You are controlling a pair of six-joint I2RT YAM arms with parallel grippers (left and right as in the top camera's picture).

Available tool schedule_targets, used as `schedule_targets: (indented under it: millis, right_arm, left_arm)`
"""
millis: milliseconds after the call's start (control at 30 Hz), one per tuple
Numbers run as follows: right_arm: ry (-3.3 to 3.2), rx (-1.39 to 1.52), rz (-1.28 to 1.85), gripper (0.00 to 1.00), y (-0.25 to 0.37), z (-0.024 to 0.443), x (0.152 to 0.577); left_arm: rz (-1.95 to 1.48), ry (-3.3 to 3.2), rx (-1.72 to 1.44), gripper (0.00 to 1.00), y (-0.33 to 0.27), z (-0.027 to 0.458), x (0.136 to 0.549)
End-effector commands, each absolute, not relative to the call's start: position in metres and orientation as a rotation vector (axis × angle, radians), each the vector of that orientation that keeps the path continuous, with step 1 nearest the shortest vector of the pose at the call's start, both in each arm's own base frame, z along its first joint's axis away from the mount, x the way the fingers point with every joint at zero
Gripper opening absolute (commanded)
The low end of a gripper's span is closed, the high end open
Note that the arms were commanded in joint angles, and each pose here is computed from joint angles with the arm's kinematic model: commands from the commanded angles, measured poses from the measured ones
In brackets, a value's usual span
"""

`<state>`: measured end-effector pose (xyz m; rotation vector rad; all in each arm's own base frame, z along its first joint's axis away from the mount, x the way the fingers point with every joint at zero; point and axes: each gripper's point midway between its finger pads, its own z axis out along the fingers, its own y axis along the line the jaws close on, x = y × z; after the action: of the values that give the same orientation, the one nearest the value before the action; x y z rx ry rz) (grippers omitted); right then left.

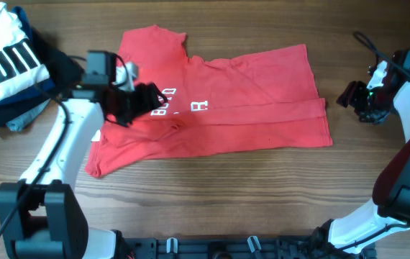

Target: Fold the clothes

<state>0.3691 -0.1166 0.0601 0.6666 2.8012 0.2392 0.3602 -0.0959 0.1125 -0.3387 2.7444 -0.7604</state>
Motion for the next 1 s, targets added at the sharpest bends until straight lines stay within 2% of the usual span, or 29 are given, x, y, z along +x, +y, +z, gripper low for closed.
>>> schedule_targets:
  millis: [0,133,233,433,633,967]
  right_arm:
    - [2.707,0.538,0.269,0.72,-0.112,0.105,0.391]
    - [2.665,0.414,0.270,0.79,-0.090,0.139,0.393]
    - [2.655,0.342,0.273,1.00,-0.069,0.154,0.391]
    - [2.717,0.262,0.314,1.00,-0.035,0.160,0.375]
    - [2.766,0.265,0.331,1.00,-0.028,0.156,0.364]
    - [2.767,0.292,0.336,0.99,-0.028,0.155,0.364]
  left_arm:
    - [-0.634,2.579,-0.205,0.92,-0.070,0.165,0.403]
    - [-0.487,2.529,-0.196,1.00,-0.049,0.178,0.434]
    - [-0.429,2.524,-0.194,1.00,-0.040,0.175,0.456]
    - [-0.375,2.542,-0.197,1.00,-0.016,0.139,0.508]
    - [-0.350,2.490,-0.257,1.00,0.017,0.102,0.553]
    - [-0.340,2.433,-0.246,0.97,0.026,0.050,0.587]
